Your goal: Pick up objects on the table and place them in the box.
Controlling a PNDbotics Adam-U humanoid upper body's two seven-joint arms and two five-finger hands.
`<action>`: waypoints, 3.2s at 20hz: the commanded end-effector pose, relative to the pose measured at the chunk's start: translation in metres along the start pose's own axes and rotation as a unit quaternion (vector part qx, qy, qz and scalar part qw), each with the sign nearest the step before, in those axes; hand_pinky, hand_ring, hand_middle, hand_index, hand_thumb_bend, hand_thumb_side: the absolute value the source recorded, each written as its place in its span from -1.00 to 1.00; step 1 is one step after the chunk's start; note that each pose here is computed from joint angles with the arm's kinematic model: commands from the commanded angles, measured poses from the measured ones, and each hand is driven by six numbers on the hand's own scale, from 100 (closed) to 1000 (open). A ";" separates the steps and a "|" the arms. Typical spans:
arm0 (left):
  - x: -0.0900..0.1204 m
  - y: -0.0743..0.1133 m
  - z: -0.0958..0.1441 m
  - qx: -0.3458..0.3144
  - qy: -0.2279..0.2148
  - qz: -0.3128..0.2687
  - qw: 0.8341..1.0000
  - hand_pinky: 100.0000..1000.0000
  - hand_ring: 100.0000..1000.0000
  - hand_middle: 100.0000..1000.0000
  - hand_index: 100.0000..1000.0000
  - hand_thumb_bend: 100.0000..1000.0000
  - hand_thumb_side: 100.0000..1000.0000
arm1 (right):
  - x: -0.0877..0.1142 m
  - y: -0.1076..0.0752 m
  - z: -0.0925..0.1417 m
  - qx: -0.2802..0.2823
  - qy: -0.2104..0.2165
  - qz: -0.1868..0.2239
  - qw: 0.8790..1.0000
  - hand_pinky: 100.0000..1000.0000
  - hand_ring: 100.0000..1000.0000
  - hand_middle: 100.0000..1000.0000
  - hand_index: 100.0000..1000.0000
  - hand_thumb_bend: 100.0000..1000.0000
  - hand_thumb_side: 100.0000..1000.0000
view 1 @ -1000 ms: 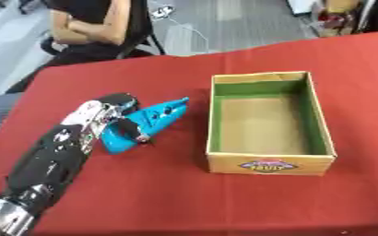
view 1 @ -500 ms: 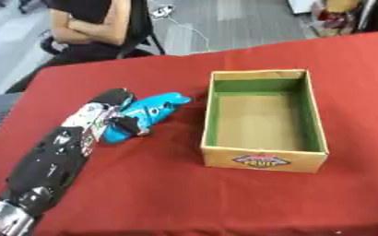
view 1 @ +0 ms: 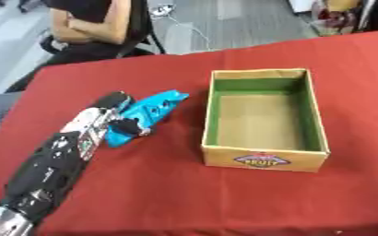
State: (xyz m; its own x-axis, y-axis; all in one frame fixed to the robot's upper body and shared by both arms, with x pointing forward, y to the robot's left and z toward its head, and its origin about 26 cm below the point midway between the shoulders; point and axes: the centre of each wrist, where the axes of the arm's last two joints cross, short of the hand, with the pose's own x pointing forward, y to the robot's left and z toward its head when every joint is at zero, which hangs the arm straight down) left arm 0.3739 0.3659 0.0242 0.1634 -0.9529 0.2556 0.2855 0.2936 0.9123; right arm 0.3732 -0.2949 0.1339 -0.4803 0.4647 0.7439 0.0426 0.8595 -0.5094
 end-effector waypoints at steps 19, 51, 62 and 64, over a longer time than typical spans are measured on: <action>0.002 0.079 0.020 0.084 -0.055 0.153 0.983 -1.00 -1.00 -1.00 -0.94 -1.00 -0.34 | 0.006 -0.007 -0.004 -0.004 -0.011 0.010 1.000 0.27 0.79 0.89 1.00 -0.19 1.00; 0.144 0.093 -0.009 0.052 -0.230 0.129 0.963 -1.00 -1.00 -1.00 -0.95 -1.00 -0.34 | 0.006 -0.003 -0.004 0.002 -0.012 0.004 1.000 0.27 0.79 0.90 1.00 -0.19 1.00; 0.175 0.095 -0.012 0.032 -0.258 0.078 0.962 -1.00 -1.00 -1.00 -0.95 -1.00 -0.29 | 0.007 -0.004 -0.004 -0.004 -0.013 0.003 1.000 0.27 0.79 0.90 1.00 -0.20 1.00; 0.181 0.094 -0.014 0.027 -0.263 0.067 0.962 -1.00 -1.00 -1.00 -0.95 -1.00 -0.28 | 0.008 -0.003 -0.004 -0.006 -0.014 0.001 1.000 0.27 0.79 0.90 1.00 -0.20 1.00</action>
State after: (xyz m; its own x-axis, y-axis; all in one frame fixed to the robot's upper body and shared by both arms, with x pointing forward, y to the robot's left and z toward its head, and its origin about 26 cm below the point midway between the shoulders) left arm 0.4401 0.2239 0.1385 -0.2836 -0.8110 0.5118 0.2651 0.4466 0.8546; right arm 0.3732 -0.2939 0.1333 -0.4783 0.4614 0.7472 0.0373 0.8607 -0.5077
